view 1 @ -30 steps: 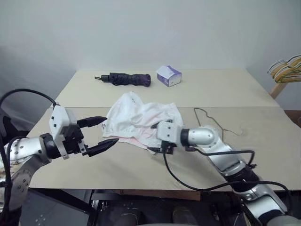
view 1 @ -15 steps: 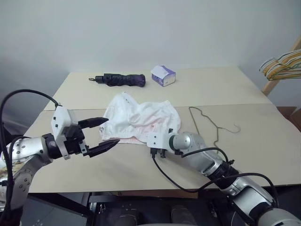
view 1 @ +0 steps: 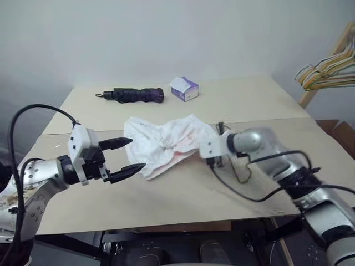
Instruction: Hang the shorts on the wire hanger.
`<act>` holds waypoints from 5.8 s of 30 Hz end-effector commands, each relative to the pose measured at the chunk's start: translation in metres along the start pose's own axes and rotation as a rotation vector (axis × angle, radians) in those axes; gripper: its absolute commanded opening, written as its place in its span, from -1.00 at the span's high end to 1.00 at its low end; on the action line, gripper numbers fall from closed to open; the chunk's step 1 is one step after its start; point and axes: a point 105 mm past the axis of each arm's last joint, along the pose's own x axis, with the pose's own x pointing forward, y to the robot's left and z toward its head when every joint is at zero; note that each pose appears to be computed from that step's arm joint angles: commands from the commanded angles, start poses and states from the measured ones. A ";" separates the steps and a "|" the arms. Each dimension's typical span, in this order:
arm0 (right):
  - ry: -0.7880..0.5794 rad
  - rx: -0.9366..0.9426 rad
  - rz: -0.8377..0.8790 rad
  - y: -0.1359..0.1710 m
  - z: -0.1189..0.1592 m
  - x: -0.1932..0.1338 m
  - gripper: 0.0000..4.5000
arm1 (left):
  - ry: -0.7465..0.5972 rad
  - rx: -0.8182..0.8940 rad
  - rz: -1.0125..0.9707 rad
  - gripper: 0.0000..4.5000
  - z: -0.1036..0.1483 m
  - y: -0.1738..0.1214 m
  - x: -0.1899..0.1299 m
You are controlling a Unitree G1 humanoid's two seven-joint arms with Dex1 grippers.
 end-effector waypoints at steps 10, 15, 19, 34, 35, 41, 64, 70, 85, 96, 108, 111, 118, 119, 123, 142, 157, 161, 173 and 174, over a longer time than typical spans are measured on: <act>0.400 -0.164 -0.095 -0.031 -0.107 -0.029 -0.17 | -0.035 0.050 -0.025 -1.00 0.009 0.002 0.005; 0.388 -0.109 -0.146 -0.030 -0.095 -0.043 -0.96 | -0.030 0.048 -0.031 -1.00 0.009 0.001 0.005; 0.311 0.065 -0.276 -0.032 -0.061 -0.058 -0.98 | -0.026 0.044 -0.036 -1.00 0.008 0.000 0.005; 0.131 0.340 -0.049 0.061 0.059 0.001 -0.98 | -0.005 0.066 -0.094 -1.00 0.004 0.004 0.016; 0.157 0.329 -0.039 0.064 0.057 0.006 -0.98 | -0.003 0.068 -0.097 -1.00 0.004 0.004 0.016; 0.231 0.298 0.003 0.076 0.048 0.029 -0.98 | 0.005 0.077 -0.098 -1.00 0.002 0.004 0.017; 0.030 0.241 -0.051 0.053 0.061 -0.007 0.98 | 0.271 0.364 -0.027 -1.00 -0.049 0.041 0.024; -0.090 0.254 0.005 0.057 0.069 -0.047 0.98 | 0.396 0.490 -0.065 -1.00 -0.077 0.054 0.014; -0.067 0.314 -0.002 0.056 0.048 -0.073 0.98 | 0.580 0.522 -0.199 -1.00 -0.132 0.059 0.004; -0.060 0.302 -0.028 0.048 0.046 -0.082 0.99 | 0.534 0.555 -0.182 -0.92 -0.144 0.067 0.047; -0.055 0.299 -0.048 0.043 0.045 -0.084 1.00 | 0.505 0.606 -0.228 0.64 -0.140 0.070 0.069; -0.052 0.299 -0.050 0.042 0.043 -0.083 1.00 | 0.504 0.611 -0.219 0.99 -0.136 0.075 0.070; -0.062 0.183 -0.007 0.053 0.037 -0.077 1.00 | 0.538 0.636 -0.254 0.99 -0.121 0.082 0.038; -0.065 0.145 0.014 0.058 0.037 -0.076 1.00 | 0.538 0.631 -0.264 0.99 -0.118 0.080 0.032; -0.075 0.052 0.065 0.070 0.032 -0.074 1.00 | 0.498 0.531 -0.292 0.99 -0.102 0.058 0.005; -0.103 -0.094 0.123 0.076 0.012 -0.069 1.00 | 0.728 0.355 -0.467 0.99 -0.067 -0.053 -0.083; -0.097 -0.120 0.298 0.118 -0.005 -0.078 1.00 | 0.713 0.215 -0.599 0.99 -0.071 -0.101 -0.084; -0.080 -0.104 0.222 0.107 -0.008 -0.071 1.00 | 0.703 0.258 -0.527 0.99 -0.071 -0.086 -0.077; -0.046 -0.028 -0.314 -0.094 -0.018 -0.058 1.00 | 0.408 0.535 0.284 0.99 0.019 0.152 0.018; -0.018 -0.025 -0.382 -0.116 -0.020 -0.059 1.00 | 0.417 0.592 0.380 0.99 0.034 0.174 0.024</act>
